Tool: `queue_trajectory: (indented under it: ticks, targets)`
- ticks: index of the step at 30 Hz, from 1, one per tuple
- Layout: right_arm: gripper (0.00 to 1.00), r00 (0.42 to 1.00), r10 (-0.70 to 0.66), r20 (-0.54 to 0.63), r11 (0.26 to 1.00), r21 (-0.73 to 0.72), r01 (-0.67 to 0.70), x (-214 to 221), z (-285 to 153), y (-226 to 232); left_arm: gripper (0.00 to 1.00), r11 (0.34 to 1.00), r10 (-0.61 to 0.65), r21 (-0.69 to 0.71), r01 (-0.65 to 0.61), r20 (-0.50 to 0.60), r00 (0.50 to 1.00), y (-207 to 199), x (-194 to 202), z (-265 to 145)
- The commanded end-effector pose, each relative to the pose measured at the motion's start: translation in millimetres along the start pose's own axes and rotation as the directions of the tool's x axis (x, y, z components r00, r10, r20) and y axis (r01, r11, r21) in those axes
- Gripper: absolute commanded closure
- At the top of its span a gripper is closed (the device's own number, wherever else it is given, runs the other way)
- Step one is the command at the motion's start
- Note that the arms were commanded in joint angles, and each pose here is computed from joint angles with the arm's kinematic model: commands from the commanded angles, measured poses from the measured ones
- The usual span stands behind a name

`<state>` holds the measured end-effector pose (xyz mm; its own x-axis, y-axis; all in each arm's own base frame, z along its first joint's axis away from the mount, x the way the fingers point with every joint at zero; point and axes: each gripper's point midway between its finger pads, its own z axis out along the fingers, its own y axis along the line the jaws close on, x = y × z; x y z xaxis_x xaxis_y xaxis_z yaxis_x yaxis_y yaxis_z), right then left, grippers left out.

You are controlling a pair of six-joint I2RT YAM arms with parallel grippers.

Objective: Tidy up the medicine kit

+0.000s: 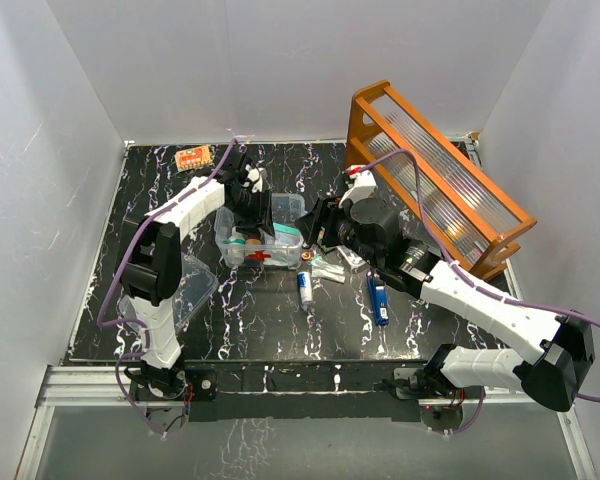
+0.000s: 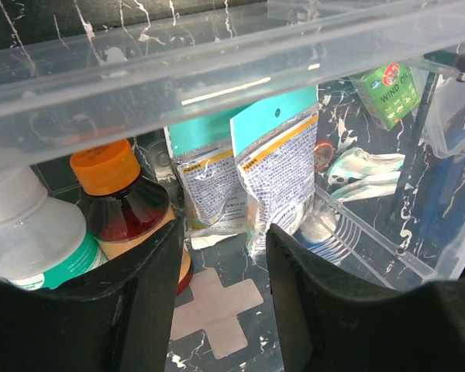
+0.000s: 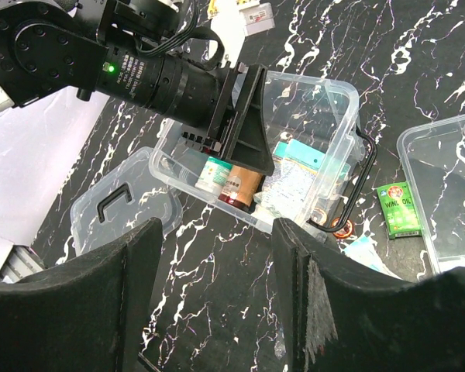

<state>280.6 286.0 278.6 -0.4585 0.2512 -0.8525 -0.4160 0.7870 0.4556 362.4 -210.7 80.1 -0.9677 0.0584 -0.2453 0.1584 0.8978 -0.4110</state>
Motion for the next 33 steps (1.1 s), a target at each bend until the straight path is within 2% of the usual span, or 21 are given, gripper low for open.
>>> queue_trajectory:
  ticks: [1,11,21,33]
  targets:
    - [0.43,0.999,0.012,0.037,1.0,-0.003,-0.012,-7,0,0,0.55,1.0,0.029,-0.007,-0.028,0.079,0.996,-8,-14,-30]
    - [0.43,1.0,0.015,0.027,1.0,0.004,-0.015,-3,2,-2,0.56,0.991,-0.016,0.133,0.007,0.067,0.998,-27,-7,-17]
    - [0.43,1.0,0.014,0.021,1.0,0.013,-0.014,1,3,-5,0.66,0.99,-0.02,0.139,0.016,0.03,0.999,-27,3,2]
    - [0.43,1.0,0.012,0.015,1.0,0.019,-0.013,3,4,-7,0.83,0.999,-0.012,0.041,0.011,0.019,1.0,-6,13,11]
